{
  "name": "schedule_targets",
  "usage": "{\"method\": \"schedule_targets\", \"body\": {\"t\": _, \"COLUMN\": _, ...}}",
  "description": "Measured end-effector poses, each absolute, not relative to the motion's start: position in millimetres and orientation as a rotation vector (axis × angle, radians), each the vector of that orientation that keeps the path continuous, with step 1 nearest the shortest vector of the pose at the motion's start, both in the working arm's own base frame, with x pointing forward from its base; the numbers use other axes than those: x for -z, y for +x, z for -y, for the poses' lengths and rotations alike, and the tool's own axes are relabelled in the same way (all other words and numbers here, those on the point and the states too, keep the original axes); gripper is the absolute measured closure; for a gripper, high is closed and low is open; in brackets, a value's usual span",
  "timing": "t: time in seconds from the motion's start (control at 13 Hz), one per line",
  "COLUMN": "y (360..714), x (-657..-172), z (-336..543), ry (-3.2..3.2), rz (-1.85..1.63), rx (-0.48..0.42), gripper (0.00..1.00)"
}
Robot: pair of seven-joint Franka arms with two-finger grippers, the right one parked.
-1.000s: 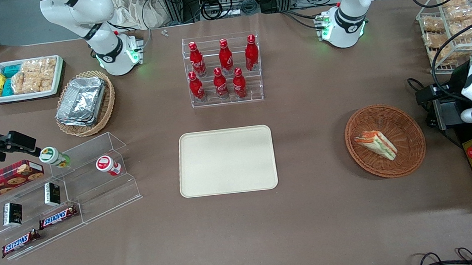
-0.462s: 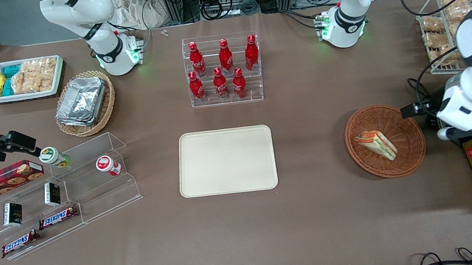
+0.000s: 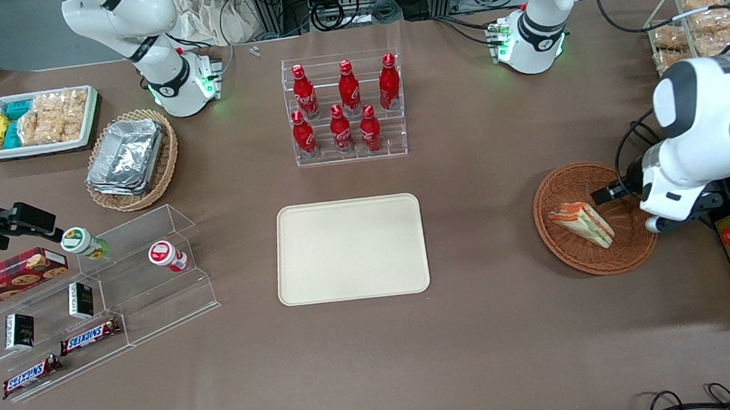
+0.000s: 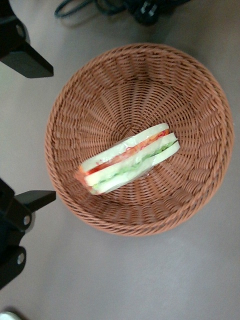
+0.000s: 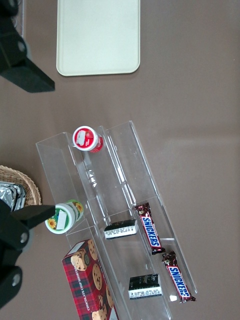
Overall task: Place sandwich from basket to tray
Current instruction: 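Lower the open left gripper and close it on the sandwich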
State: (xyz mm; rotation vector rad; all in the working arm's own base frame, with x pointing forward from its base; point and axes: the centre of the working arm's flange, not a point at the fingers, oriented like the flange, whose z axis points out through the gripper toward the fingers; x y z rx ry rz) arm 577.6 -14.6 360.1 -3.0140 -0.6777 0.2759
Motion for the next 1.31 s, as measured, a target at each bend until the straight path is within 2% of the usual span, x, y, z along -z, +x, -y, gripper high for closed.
{"method": "schedule_targets", "body": {"t": 0.31, "y": 591, "x": -305, "z": 15, "ry": -2.973, "rz": 0.913, "rx": -0.220, "gripper": 0.00}}
{"method": "schedule_targets", "body": {"t": 0.69, "y": 580, "x": -263, "z": 12, "ry": -2.962, "rz": 1.048, "rx": -0.125, "gripper": 0.00}}
{"method": "schedule_targets", "body": {"t": 1.08, "y": 571, "x": -235, "z": 8, "ry": -2.956, "rz": 1.073, "rx": -0.137, "gripper": 0.04}}
{"method": "schedule_targets", "body": {"t": 1.15, "y": 571, "x": -233, "z": 8, "ry": -2.955, "rz": 1.077, "rx": -0.137, "gripper": 0.11}}
{"method": "schedule_targets", "body": {"t": 1.31, "y": 572, "x": -232, "z": 8, "ry": -2.951, "rz": 1.093, "rx": -0.131, "gripper": 0.37}}
